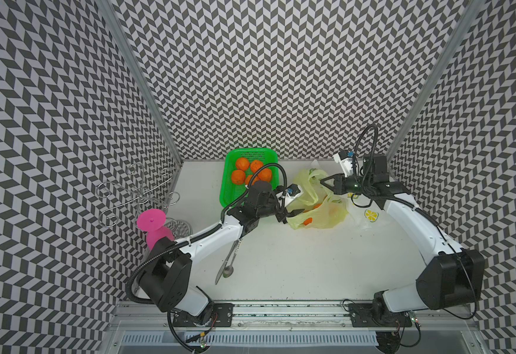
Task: Place the oranges into plastic bags & tie knots
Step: Place the orange in the plastic bag, then pick up the orange from the basket.
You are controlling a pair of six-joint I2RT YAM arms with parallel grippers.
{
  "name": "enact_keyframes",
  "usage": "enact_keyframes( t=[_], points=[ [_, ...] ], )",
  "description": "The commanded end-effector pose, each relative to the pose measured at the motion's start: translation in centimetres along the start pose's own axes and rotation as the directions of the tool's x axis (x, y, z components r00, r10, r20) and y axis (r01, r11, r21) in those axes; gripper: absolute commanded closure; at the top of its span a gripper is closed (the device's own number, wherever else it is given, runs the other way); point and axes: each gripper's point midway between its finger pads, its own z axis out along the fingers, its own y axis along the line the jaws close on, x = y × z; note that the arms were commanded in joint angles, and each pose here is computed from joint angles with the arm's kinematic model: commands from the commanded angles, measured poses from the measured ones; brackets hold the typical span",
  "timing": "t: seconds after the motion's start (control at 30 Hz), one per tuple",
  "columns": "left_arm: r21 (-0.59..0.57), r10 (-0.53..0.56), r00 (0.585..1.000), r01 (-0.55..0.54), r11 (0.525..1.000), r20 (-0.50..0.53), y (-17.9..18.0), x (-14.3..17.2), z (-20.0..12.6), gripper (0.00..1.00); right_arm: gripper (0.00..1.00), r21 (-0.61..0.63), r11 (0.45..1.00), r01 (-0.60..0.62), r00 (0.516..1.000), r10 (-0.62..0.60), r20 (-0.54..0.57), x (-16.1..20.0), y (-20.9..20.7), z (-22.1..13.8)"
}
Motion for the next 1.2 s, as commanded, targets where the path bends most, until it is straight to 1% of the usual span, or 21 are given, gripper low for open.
enact_keyframes(
  t=[0.0,0.07,0.1,0.13,0.17,0.23,0.27,0.3,0.33,0.4,0.5,0.73,0.8,0.93,1.03,1.1,1.17],
  points=[
    [0.157,0.014,0.998,-0.003,0.988,-0.066,-2.2,2.5,-2.7,0.20,1.00,0.014,0.999,0.048,0.998,-0.049,0.045,-1.0,-0.1,-0.4],
    [0.209,0.008,0.998,0.006,0.978,-0.064,-2.2,3.0,-4.6,0.21,1.00,0.017,0.999,0.051,0.997,-0.052,0.048,-1.1,-0.2,-0.5],
    [0.216,-0.001,0.998,0.014,0.976,-0.062,-1.7,3.2,-5.6,0.21,1.00,0.017,0.999,0.052,0.997,-0.052,0.049,-1.1,-0.2,-0.5],
    [0.197,-0.013,0.998,0.024,0.980,-0.060,-0.7,3.4,-6.5,0.20,1.00,0.017,0.999,0.050,0.998,-0.051,0.049,-1.1,-0.2,-0.5],
    [0.154,-0.034,0.997,0.043,0.987,-0.062,0.7,3.7,-7.0,0.20,1.00,0.017,0.999,0.051,0.997,-0.052,0.050,-1.1,-0.3,-0.5],
    [-0.023,-0.111,0.990,0.109,0.994,-0.089,5.6,5.2,-7.7,0.20,1.00,0.012,0.999,0.052,0.997,-0.053,0.051,-1.2,-0.1,-0.5],
    [-0.110,-0.148,0.983,0.135,0.985,-0.111,7.9,6.1,-7.8,0.20,1.00,0.011,0.999,0.052,0.997,-0.052,0.051,-1.2,-0.1,-0.5],
    [-0.204,-0.187,0.970,0.154,0.967,-0.154,10.4,7.6,-7.8,0.20,1.00,0.008,0.999,0.053,0.997,-0.053,0.051,-1.2,-0.1,-0.4],
    [-0.272,-0.213,0.956,0.155,0.950,-0.200,12.5,8.8,-7.6,0.19,1.00,0.006,0.999,0.051,0.997,-0.052,0.051,-1.2,-0.1,-0.4],
    [-0.357,-0.256,0.927,0.149,0.922,-0.275,15.8,11.4,-6.9,0.18,1.00,0.003,0.999,0.053,0.997,-0.053,0.052,-1.3,0.0,-0.5],
    [-0.414,-0.286,0.895,0.130,0.901,-0.341,19.2,14.2,-5.3,0.16,1.00,0.002,0.998,0.055,0.997,-0.055,0.054,-1.3,0.1,-0.6],
    [-0.436,-0.309,0.829,0.089,0.895,-0.465,23.8,19.5,-1.2,0.14,1.00,0.010,0.998,0.064,0.996,-0.065,0.063,-1.3,0.4,-1.0],
    [-0.429,-0.315,0.811,0.088,0.899,-0.493,24.4,21.1,-0.2,0.13,1.00,0.010,0.997,0.071,0.995,-0.072,0.066,-1.4,0.5,-1.1],
    [-0.403,-0.330,0.786,0.114,0.908,-0.522,24.2,23.1,1.2,0.13,1.00,0.009,0.998,0.066,0.996,-0.067,0.063,-1.2,0.4,-1.0],
    [-0.378,-0.337,0.779,0.139,0.915,-0.529,23.7,23.8,1.8,0.16,1.00,0.004,0.998,0.064,0.996,-0.064,0.058,-1.2,0.3,-0.8],
    [-0.356,-0.337,0.779,0.157,0.921,-0.529,23.2,23.7,2.0,0.21,1.00,0.004,0.998,0.063,0.996,-0.063,0.057,-1.2,0.3,-0.8],
    [-0.333,-0.334,0.783,0.172,0.927,-0.525,22.7,23.3,2.0,0.29,1.00,0.003,0.998,0.063,0.996,-0.063,0.056,-1.1,0.3,-0.8]
  ],
)
